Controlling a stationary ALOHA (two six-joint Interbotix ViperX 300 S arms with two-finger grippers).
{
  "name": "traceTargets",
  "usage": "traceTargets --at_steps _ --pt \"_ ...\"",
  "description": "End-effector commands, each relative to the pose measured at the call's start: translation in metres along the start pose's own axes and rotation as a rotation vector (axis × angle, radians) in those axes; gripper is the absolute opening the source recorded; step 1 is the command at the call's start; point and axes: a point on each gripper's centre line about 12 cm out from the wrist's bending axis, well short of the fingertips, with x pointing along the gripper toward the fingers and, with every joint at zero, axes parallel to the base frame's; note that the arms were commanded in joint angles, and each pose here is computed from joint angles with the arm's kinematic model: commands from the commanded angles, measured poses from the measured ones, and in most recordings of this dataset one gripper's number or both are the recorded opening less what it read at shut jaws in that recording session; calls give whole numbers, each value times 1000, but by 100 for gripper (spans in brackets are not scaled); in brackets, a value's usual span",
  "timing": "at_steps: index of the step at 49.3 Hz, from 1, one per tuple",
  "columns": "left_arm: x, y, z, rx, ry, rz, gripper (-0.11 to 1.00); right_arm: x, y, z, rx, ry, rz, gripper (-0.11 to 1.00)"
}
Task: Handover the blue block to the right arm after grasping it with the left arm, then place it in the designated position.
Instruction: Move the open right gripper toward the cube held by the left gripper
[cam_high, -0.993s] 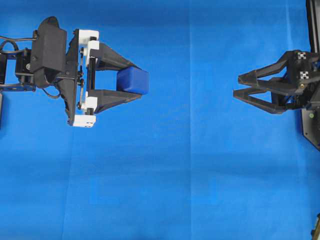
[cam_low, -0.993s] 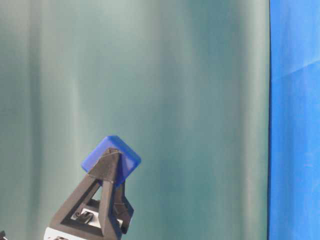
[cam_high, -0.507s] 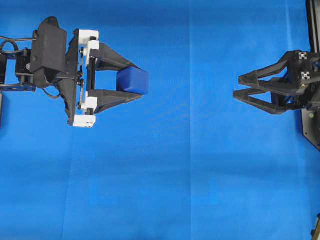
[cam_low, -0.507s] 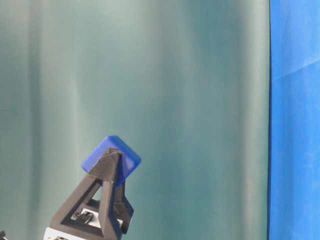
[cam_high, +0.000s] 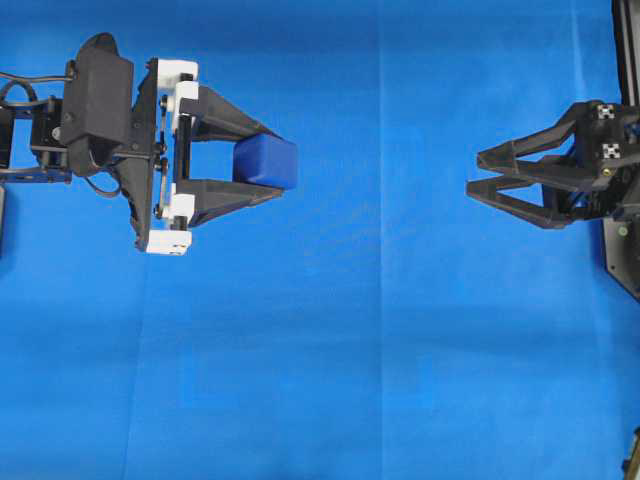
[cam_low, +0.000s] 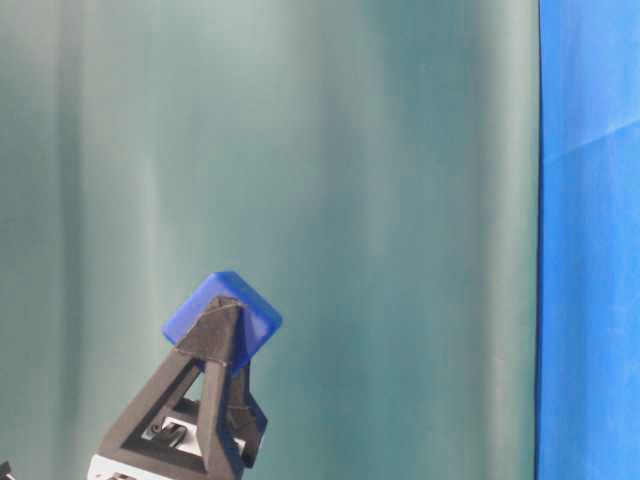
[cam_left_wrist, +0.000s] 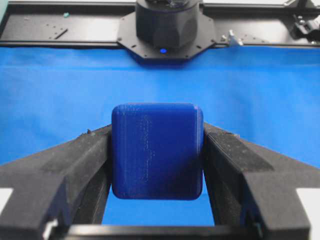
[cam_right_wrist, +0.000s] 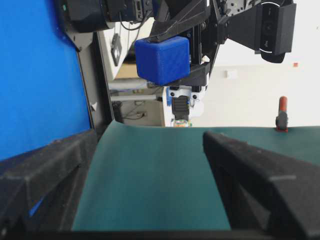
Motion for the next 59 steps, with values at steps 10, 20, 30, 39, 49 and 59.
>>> traceTargets --at_steps 10,20,30,39,49,59 --pt "-4 0 11 -3 -38 -1 46 2 -11 3 -3 -11 -29 93" --pt "-4 0 11 -3 -37 -1 46 7 -14 4 -2 -26 -38 93" --pt "-4 0 11 -3 -38 -1 46 26 -19 5 2 -37 -34 93" --pt "-4 0 11 -3 -37 -1 46 54 -22 -1 8 -28 -12 93" --pt "-4 0 11 -3 -37 -1 46 90 -28 -4 14 -37 -4 93" --pt "-4 0 11 -4 -35 -1 46 124 -29 -12 17 -23 17 93"
